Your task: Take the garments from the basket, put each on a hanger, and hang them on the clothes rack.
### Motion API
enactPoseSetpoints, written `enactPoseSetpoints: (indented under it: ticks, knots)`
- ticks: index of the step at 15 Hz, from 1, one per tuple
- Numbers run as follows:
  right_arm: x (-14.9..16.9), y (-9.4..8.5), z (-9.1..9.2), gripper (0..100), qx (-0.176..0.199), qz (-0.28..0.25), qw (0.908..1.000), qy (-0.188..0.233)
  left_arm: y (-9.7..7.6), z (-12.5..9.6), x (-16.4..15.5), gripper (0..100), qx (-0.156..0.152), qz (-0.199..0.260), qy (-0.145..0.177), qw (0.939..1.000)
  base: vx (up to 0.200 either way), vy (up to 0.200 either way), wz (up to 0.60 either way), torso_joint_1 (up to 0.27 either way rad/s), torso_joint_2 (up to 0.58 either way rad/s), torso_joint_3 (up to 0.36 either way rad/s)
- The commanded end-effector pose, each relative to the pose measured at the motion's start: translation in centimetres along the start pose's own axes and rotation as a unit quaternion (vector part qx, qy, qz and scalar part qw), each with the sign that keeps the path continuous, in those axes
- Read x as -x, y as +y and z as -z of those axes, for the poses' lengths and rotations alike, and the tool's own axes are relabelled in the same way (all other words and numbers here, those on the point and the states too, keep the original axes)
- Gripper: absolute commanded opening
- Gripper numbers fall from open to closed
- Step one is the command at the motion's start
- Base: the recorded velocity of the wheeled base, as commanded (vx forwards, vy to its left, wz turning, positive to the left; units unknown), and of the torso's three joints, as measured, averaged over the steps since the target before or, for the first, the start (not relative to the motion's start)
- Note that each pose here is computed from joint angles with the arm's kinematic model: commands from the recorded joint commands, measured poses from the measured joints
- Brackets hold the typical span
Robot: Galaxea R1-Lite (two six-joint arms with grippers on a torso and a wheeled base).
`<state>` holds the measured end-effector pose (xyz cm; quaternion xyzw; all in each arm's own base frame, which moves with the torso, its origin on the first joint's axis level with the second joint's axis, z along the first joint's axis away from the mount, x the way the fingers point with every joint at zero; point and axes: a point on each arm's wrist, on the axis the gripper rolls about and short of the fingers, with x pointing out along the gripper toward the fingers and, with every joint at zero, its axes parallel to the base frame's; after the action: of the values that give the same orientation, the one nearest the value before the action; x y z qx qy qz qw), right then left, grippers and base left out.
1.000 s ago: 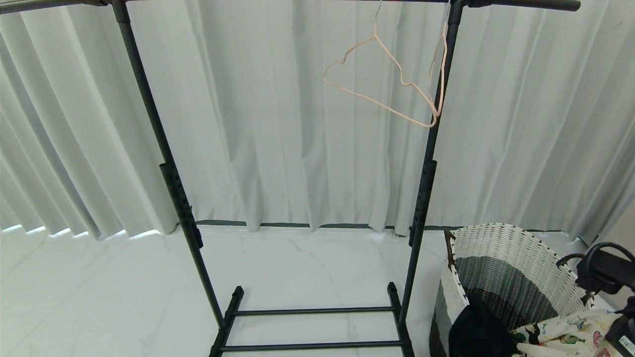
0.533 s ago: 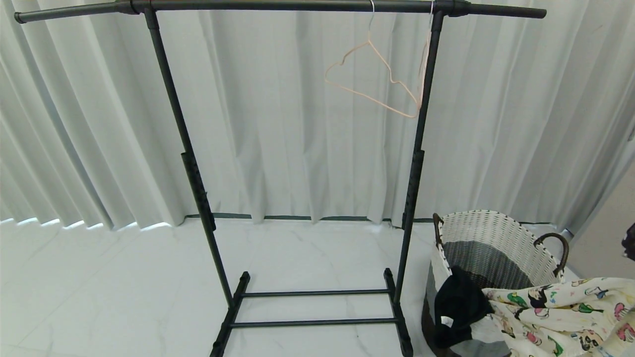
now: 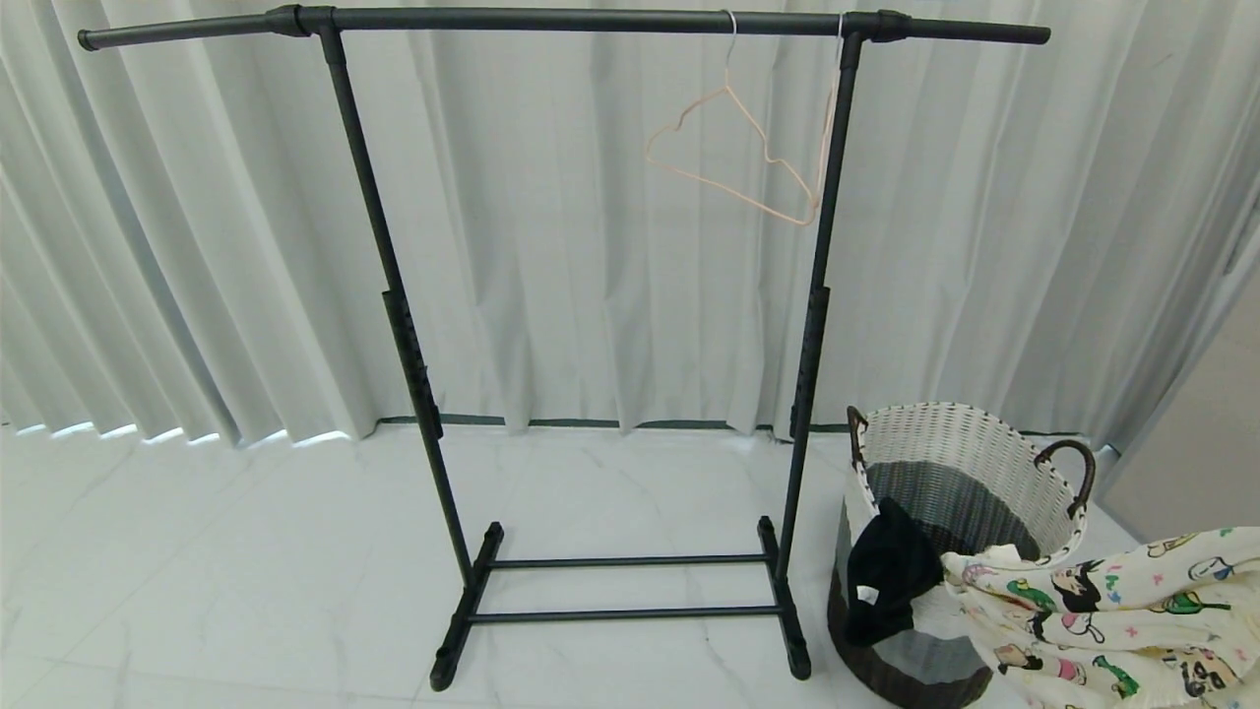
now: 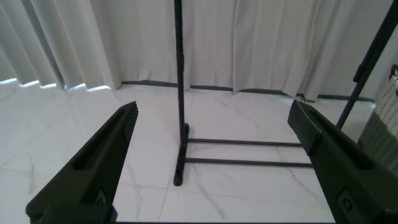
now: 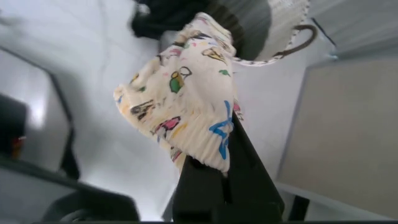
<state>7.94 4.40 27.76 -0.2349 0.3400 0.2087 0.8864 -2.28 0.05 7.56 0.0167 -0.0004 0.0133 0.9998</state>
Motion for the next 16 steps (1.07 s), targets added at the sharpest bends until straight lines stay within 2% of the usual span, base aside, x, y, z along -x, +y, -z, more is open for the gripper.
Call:
enactPoseSetpoints:
  ticks: [1,3,5,6,7,8,9,10,11,12,14,16]
  knots:
    - [0.3,1.3,-1.2,0,0.002,-0.056,0.9983,-0.016,0.0,0.0,0.0,100,-0.008,0.001,0.000,1.0000,0.000,0.000,0.00,0.000,0.00,0.000]
    - [0.0,2.9,-1.8,0,-0.007,-0.107,0.9941,-0.016,0.0,0.0,0.0,100,-0.036,0.002,-0.002,0.9993,0.000,0.000,0.00,0.000,0.00,0.000]
    - [-0.5,5.1,-3.1,0,-0.019,-0.163,0.9860,-0.030,0.0,-0.1,0.0,100,-0.036,0.005,-0.003,0.9993,0.000,0.000,0.00,0.000,0.00,0.000]
    - [-0.8,5.8,-3.8,0,-0.022,-0.174,0.9839,-0.037,0.0,-1.1,0.1,100,-0.027,0.010,-0.020,0.9994,0.000,0.000,0.00,0.000,0.00,0.000]
    - [-1.4,6.3,-4.4,0,-0.024,-0.177,0.9831,-0.039,0.2,-5.0,-0.1,100,0.021,0.036,-0.031,0.9987,0.000,0.000,0.00,0.000,0.00,0.000]
    - [-2.3,7.0,-5.1,0,-0.023,-0.184,0.9820,-0.037,0.3,-9.0,-1.3,100,0.053,0.061,-0.024,0.9964,0.000,0.000,0.00,0.000,0.00,0.000]
    - [-2.5,7.1,-5.2,0,-0.023,-0.186,0.9817,-0.037,0.3,-9.6,-1.5,100,0.055,0.064,-0.024,0.9961,0.000,0.000,0.00,0.000,0.00,0.000]
    - [-3.9,8.1,-6.7,0,-0.025,-0.193,0.9797,-0.048,-0.1,-12.7,-4.6,100,0.068,0.079,0.012,0.9945,0.000,0.000,0.00,0.000,0.00,0.000]
    - [-4.9,8.8,-7.4,0,-0.025,-0.191,0.9799,-0.050,-0.5,-13.0,-6.7,100,0.069,0.090,0.046,0.9924,0.000,0.000,0.00,0.000,0.00,0.000]
    - [-5.6,9.3,-7.8,0,-0.023,-0.192,0.9799,-0.049,-1.1,-13.0,-8.4,100,0.084,0.109,0.071,0.9880,0.000,0.000,0.00,0.000,0.00,0.000]
    - [-7.1,10.5,-8.6,0,-0.021,-0.193,0.9797,-0.047,-2.5,-13.3,-11.5,100,0.125,0.142,0.099,0.9770,0.000,0.000,0.00,0.000,0.00,0.000]
    - [-9.4,12.0,-10.0,0,-0.027,-0.182,0.9807,-0.064,-4.4,-12.7,-14.7,100,0.118,0.147,0.136,0.9726,0.000,0.000,0.00,0.000,0.00,0.000]
